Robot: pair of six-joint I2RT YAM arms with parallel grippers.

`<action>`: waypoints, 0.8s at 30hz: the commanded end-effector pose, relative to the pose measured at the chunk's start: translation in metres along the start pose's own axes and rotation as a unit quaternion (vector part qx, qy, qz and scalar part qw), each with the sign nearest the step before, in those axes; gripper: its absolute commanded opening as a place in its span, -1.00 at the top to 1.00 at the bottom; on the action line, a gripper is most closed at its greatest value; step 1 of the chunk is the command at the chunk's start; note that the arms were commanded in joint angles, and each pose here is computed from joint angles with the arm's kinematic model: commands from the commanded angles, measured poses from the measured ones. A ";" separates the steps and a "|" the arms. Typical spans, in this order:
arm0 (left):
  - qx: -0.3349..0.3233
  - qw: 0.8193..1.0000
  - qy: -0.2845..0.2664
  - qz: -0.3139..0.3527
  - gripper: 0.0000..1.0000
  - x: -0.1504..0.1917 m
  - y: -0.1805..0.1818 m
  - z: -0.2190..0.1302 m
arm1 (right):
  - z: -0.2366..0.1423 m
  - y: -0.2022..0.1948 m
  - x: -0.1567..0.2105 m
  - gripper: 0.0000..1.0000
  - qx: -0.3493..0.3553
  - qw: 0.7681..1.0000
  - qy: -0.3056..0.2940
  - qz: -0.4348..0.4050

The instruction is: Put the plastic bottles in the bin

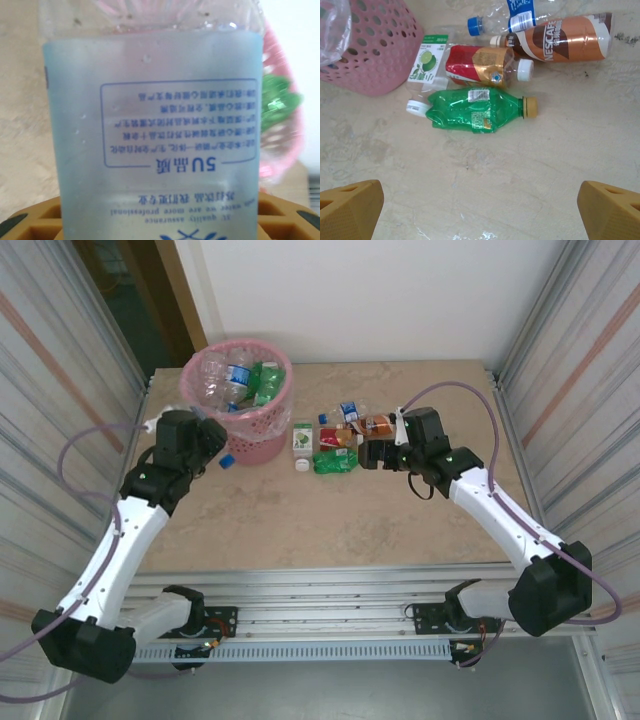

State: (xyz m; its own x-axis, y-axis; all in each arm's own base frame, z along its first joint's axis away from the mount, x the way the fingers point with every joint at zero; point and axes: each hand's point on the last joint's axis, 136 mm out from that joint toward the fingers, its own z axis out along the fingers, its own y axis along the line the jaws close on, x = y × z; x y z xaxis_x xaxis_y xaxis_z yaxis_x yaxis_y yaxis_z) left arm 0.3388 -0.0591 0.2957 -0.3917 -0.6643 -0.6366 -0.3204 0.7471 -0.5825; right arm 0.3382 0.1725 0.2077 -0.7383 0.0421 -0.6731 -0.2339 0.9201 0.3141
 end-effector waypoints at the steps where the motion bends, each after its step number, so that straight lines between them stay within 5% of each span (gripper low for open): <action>1: 0.038 0.999 -0.036 0.011 0.17 -0.033 -0.034 -0.006 | -0.005 -0.005 0.000 -0.95 0.007 1.000 -0.009 0.015; 12: 0.031 0.997 -0.065 -0.009 0.13 -0.092 -0.073 0.043 | -0.009 -0.004 0.003 -0.95 0.002 1.000 -0.011 0.025; 24: -0.050 0.999 -0.020 -0.002 0.00 -0.085 -0.051 0.097 | -0.009 -0.003 0.004 -0.95 -0.001 0.999 -0.011 0.031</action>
State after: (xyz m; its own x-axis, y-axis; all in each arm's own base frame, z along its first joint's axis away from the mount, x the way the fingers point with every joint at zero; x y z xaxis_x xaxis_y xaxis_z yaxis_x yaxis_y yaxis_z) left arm 0.4755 -0.0509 0.3246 -0.3618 -0.6736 -0.6445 -0.3827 0.7377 -0.5562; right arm 0.3321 0.1684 0.2021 -0.7491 0.0713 -0.6586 -0.2028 0.9218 0.3304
